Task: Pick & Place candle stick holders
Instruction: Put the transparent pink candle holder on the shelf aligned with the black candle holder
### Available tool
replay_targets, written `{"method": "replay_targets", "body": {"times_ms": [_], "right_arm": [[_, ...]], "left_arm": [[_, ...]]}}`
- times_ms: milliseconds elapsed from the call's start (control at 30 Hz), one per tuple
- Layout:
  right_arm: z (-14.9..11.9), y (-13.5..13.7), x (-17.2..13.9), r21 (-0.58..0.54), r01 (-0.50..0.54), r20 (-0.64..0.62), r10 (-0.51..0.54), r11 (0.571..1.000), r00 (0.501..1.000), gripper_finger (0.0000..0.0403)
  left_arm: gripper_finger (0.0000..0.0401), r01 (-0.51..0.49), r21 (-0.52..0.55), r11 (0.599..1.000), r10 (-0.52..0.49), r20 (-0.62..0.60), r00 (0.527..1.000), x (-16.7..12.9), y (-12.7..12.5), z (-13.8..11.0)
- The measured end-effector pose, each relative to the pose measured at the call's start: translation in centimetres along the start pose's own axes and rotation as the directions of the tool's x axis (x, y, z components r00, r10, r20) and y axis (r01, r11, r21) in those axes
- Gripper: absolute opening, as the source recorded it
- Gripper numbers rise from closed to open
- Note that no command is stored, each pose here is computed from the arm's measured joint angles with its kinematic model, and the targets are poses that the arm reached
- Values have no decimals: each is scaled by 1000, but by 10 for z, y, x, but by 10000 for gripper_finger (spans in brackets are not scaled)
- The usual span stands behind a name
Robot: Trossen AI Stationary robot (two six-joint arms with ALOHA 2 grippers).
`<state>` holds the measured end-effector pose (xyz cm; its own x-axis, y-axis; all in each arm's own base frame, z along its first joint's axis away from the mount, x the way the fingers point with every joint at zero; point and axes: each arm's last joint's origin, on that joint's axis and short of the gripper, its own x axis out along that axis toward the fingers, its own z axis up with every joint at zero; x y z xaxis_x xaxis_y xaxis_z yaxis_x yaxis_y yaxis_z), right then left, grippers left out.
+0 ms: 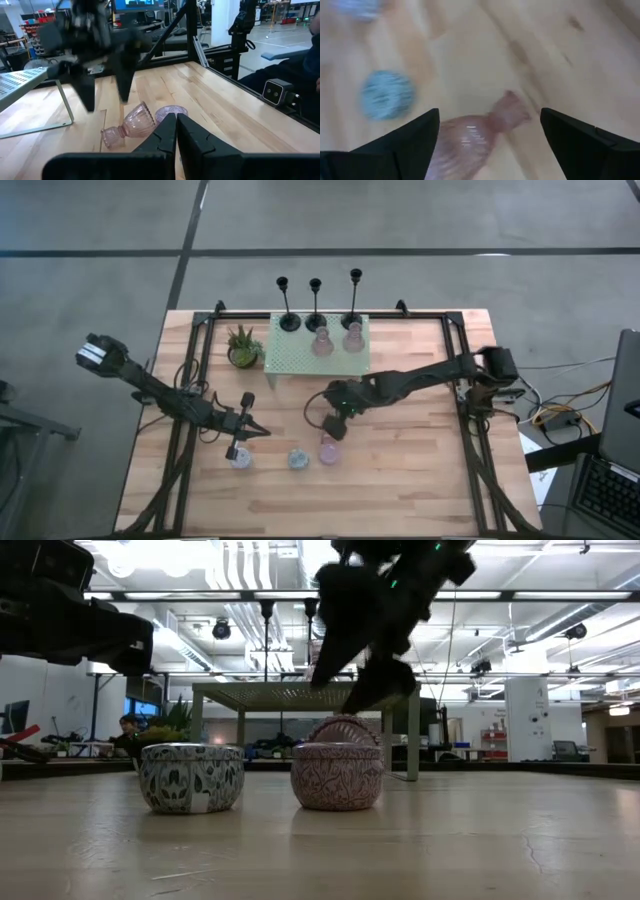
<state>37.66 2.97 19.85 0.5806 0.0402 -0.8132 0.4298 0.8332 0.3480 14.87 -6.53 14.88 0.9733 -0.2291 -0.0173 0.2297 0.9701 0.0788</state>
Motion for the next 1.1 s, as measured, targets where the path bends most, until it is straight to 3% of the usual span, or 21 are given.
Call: {"method": "replay_targets", "body": {"times_ms": [367,633,867,1100], "right_arm": [[6,-1,61,88,109,-88,-102,990,991,340],[10,3,85,101,163,-147,-147,981,978,318],[13,7,78,59,176,-173,-163,983,971,279],[21,10,49,12,261,-181,-255,965,950,273]], "left_arm": [[18,1,2,1000,-1,-10,1000,0,0,-1],[16,3,8,1000,-3,-38,999,0,0,-4],[18,4,12,1000,-4,-55,998,0,0,-5],[17,5,13,1000,-4,-58,998,0,0,-6]]}}
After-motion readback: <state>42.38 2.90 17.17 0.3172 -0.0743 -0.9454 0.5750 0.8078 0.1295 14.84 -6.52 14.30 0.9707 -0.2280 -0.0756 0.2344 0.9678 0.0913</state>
